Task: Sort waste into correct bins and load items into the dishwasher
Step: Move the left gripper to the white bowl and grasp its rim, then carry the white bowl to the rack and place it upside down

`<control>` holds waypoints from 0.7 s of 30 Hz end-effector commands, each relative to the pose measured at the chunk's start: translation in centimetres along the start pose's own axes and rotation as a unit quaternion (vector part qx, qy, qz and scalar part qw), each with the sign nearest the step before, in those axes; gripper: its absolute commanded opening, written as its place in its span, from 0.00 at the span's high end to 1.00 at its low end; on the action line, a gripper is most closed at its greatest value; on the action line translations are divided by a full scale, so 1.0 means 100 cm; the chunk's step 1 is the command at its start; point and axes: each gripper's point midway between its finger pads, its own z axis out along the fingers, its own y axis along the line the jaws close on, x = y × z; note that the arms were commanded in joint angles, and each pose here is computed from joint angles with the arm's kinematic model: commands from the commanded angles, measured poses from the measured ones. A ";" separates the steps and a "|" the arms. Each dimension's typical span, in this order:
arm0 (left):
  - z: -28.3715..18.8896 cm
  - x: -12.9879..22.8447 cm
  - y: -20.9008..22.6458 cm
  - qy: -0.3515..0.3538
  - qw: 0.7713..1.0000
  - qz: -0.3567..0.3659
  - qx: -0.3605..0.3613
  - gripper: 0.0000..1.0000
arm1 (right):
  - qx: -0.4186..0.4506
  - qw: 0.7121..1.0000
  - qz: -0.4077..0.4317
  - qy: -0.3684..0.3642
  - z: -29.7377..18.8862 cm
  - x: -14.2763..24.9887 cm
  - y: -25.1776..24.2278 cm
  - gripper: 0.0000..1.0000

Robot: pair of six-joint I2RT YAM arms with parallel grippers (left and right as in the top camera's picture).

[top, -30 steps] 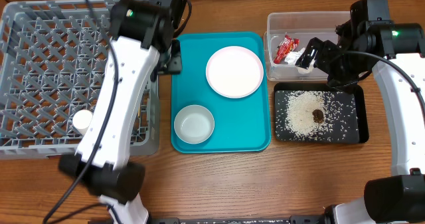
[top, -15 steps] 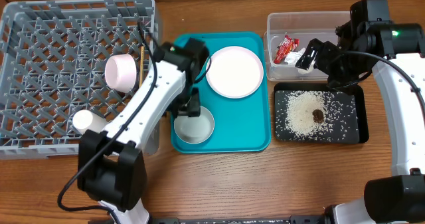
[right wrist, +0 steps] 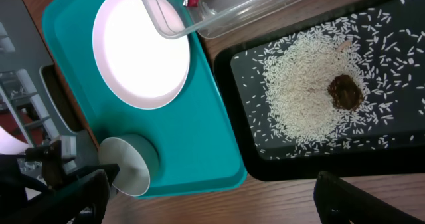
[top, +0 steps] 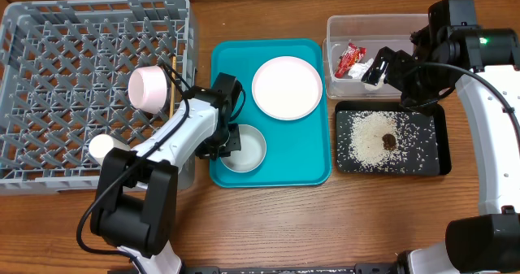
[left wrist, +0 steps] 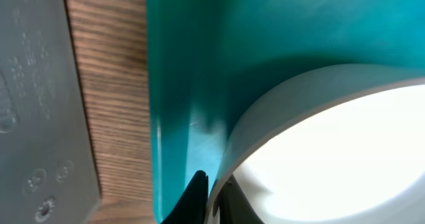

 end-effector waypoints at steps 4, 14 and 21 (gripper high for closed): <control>-0.018 0.003 -0.004 0.013 1.000 0.003 0.007 0.95 | -0.017 1.000 -0.013 -0.023 -0.017 -0.001 0.009 0.00; -0.200 -0.033 0.101 -0.205 0.956 -0.110 -0.179 0.96 | -0.017 1.000 -0.013 -0.023 -0.017 -0.001 0.009 0.00; -0.266 -0.026 0.202 -0.300 0.854 -0.207 -0.371 0.96 | -0.017 1.000 -0.013 -0.023 -0.017 -0.001 0.009 0.00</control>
